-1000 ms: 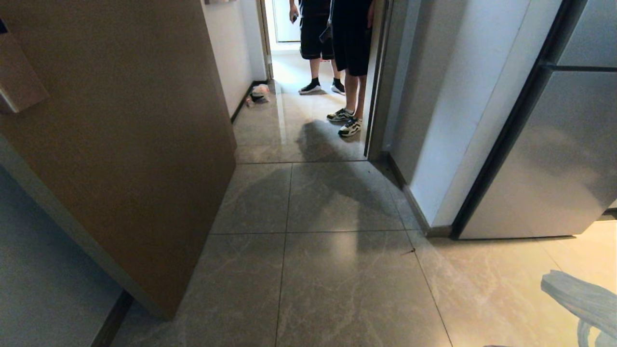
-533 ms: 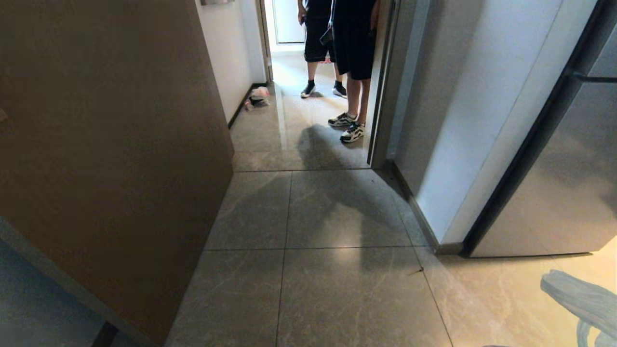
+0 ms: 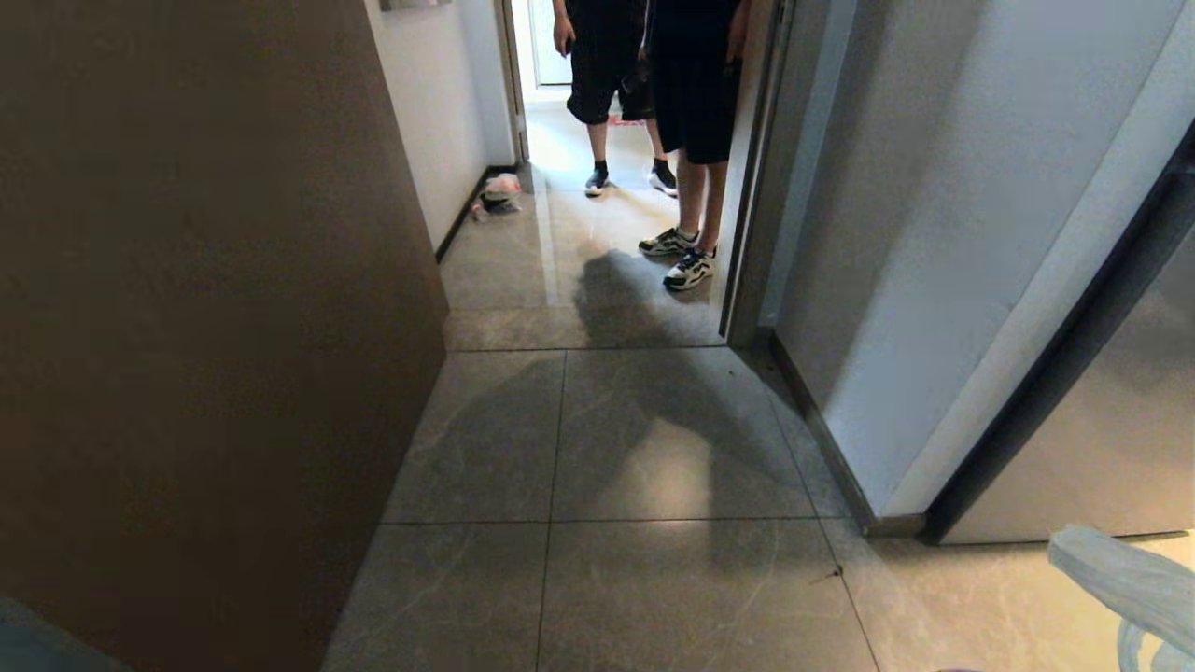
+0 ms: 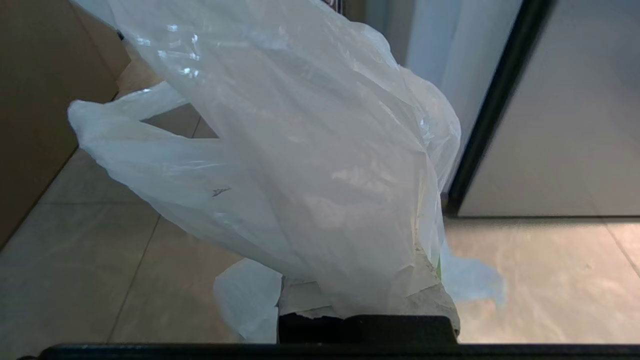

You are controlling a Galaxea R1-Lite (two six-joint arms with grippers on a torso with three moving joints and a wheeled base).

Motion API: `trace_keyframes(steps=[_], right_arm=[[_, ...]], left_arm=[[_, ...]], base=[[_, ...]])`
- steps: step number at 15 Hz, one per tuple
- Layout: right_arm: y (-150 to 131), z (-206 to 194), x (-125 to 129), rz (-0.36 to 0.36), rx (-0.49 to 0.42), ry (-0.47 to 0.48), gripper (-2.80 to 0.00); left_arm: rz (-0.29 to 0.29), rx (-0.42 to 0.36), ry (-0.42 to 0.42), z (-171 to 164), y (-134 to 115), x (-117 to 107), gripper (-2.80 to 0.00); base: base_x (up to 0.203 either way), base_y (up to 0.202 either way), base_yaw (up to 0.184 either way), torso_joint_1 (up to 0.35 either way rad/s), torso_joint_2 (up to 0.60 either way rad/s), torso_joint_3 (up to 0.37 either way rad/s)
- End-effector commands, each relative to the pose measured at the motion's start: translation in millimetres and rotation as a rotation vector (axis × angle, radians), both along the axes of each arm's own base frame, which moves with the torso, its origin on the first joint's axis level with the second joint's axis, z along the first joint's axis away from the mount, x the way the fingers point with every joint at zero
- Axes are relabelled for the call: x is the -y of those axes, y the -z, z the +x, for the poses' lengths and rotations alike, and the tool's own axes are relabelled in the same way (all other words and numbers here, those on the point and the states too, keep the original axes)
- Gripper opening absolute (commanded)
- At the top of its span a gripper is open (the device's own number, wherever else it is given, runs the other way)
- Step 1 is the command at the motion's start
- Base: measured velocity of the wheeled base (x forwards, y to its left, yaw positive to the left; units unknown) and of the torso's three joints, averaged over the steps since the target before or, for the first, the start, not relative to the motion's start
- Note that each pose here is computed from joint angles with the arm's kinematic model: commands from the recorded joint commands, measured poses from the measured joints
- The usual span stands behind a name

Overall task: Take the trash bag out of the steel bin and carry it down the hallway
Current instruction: Put the trash bag at the door

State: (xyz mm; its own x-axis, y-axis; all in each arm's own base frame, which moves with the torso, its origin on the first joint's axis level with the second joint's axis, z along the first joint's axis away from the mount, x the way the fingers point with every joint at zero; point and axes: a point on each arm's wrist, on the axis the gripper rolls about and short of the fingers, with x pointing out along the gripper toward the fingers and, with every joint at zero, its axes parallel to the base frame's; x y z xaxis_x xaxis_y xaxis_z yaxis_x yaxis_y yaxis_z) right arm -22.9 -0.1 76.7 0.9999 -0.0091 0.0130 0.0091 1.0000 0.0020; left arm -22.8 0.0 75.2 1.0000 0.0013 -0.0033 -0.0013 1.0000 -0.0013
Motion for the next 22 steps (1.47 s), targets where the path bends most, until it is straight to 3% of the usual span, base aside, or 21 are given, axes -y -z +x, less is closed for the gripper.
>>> trace_keyframes(steps=[1,22], right_arm=[[0.9,-3.0,0.0,0.001,0.039,0.000,-2.80],[0.9,-3.0,0.0,0.001,0.039,0.000,-2.80]], left_arm=[[0.000,0.001,0.000,0.0,-0.1,0.0,-2.80],[0.001,0.002,0.000,0.0,-0.2,0.0,-2.80]], base=[[0.195,0.000,-0.002,0.002,0.00,0.002],[0.192,0.000,0.002,0.003,0.00,0.004]])
